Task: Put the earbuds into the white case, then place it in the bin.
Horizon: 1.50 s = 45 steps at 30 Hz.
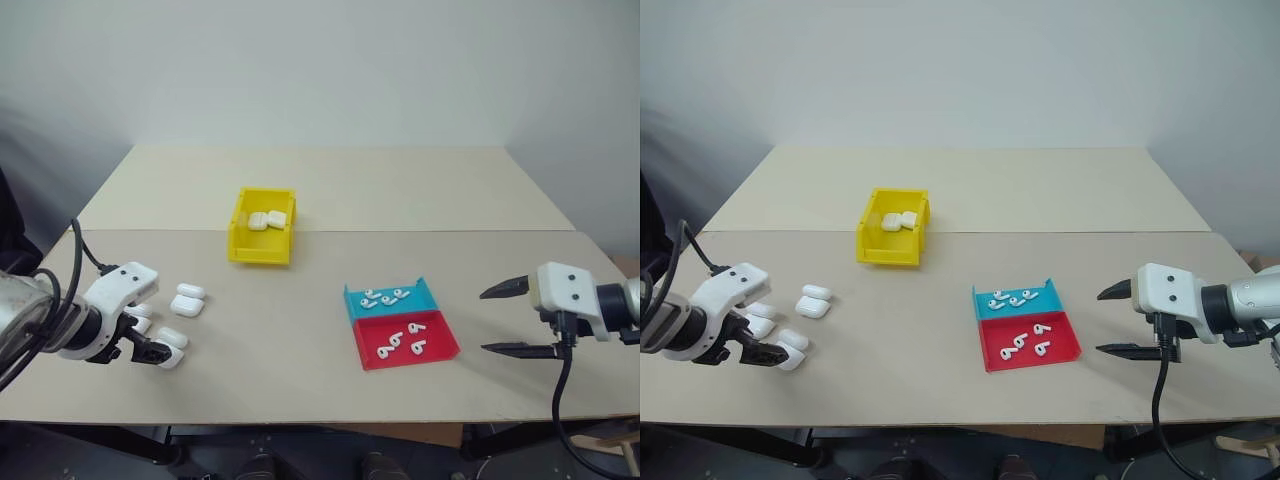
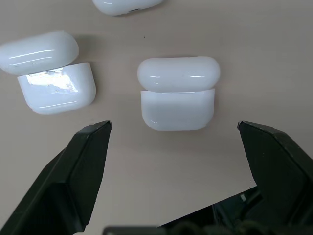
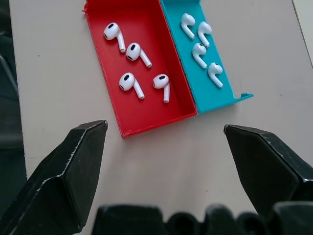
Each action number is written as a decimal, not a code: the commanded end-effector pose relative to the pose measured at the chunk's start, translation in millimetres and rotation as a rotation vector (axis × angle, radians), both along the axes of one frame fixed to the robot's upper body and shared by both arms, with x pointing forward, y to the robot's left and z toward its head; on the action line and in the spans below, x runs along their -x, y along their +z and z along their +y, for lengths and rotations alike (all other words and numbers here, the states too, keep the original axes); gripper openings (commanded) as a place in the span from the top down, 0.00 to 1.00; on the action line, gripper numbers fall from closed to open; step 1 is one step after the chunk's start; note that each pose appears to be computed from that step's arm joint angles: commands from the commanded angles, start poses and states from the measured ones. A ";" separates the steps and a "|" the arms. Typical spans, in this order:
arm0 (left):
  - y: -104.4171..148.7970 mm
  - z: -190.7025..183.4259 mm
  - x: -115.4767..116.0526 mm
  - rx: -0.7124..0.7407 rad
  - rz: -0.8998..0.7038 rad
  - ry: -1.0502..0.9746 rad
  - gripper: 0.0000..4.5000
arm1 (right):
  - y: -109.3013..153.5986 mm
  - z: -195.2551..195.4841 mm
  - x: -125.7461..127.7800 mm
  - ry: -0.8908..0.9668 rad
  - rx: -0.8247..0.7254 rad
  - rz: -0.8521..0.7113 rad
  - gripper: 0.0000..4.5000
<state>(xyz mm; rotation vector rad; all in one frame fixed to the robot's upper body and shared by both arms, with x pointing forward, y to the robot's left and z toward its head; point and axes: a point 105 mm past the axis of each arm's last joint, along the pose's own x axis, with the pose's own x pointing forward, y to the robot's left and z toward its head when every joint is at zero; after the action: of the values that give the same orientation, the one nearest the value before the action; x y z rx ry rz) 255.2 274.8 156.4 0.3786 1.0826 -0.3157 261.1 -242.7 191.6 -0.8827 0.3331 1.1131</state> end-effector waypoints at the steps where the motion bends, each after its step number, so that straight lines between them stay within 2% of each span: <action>1: 0.2 -0.1 -6.7 -0.010 0.001 0.004 0.00 | 6.1 0.4 0.9 -0.001 0.006 -0.033 0.01; 9: -18.1 -1.2 -17.5 0.006 0.040 0.024 0.00 | 0.6 -0.2 2.5 -0.016 0.022 -0.028 0.01; 14: -20.3 -7.1 -23.4 0.037 0.047 0.017 0.00 | 0.2 -0.1 3.9 -0.021 0.030 -0.024 0.01; 32: -38.5 -8.9 -24.1 0.042 0.100 0.006 0.00 | -2.4 -3.9 5.2 -0.056 0.049 -0.028 0.01; 35: -37.9 -8.2 -22.7 0.040 0.100 0.006 0.13 | -1.8 -4.0 4.2 -0.057 0.051 -0.032 0.00; 38: -36.0 -6.3 -22.2 0.041 0.095 0.014 0.35 | -1.3 -3.7 2.9 -0.058 0.053 -0.035 0.00; 39: -35.8 -5.7 -22.1 0.040 0.093 0.015 0.38 | -1.4 -3.4 2.5 -0.057 0.053 -0.037 0.00; 45: -25.6 -6.1 -26.1 0.024 0.027 -0.007 0.38 | -0.3 -2.5 -1.4 -0.056 0.058 -0.056 0.00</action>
<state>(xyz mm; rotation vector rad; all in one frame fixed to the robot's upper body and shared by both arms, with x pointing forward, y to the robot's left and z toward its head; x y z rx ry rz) 277.7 267.1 118.5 0.3336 1.1601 -0.3494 260.1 -244.9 182.4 -0.9227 0.3691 1.0505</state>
